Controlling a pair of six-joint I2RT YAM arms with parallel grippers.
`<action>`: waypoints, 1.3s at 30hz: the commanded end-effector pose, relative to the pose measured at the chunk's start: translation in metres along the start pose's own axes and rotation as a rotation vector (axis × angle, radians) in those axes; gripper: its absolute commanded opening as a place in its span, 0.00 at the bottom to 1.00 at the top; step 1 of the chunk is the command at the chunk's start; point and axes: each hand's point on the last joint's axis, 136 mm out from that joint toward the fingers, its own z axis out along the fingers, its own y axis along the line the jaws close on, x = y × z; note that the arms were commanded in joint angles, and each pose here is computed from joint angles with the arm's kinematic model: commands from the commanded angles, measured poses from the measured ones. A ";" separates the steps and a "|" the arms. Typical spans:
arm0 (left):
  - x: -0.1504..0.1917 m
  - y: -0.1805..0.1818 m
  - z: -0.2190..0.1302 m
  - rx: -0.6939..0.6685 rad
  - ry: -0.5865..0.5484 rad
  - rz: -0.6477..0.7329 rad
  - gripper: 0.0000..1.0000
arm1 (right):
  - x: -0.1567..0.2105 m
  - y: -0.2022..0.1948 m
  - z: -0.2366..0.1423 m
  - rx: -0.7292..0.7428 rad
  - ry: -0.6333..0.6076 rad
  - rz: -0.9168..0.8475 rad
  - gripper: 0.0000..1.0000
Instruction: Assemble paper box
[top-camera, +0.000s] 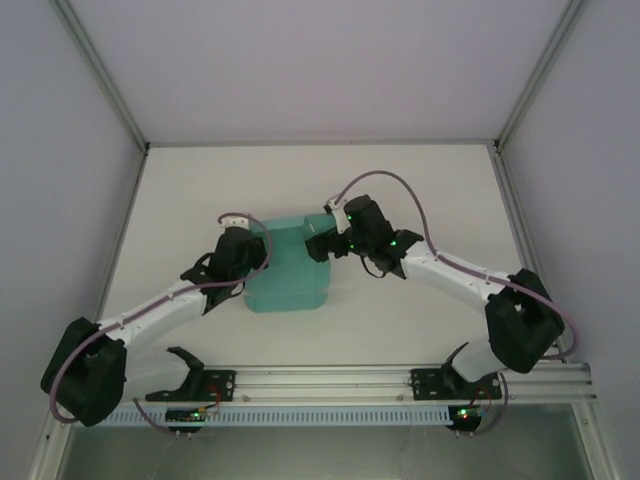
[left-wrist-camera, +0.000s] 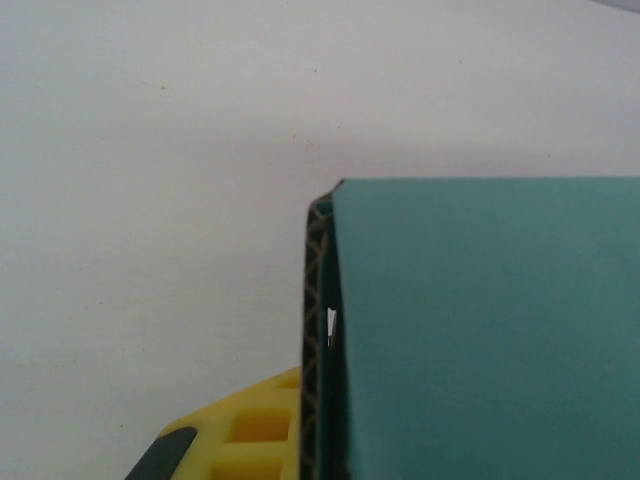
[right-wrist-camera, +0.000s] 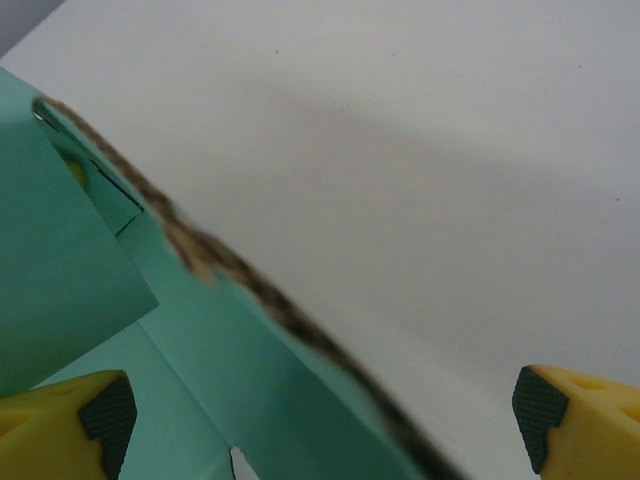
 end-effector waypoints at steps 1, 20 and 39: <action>-0.011 -0.021 -0.002 0.065 -0.021 0.043 0.00 | -0.031 -0.007 -0.001 0.077 -0.093 -0.007 0.99; -0.013 -0.031 -0.007 0.082 -0.021 0.055 0.00 | 0.076 -0.057 -0.084 0.372 -0.026 0.205 0.99; 0.000 -0.055 -0.005 0.208 0.067 0.083 0.00 | 0.038 -0.039 -0.046 0.137 -0.146 0.221 0.99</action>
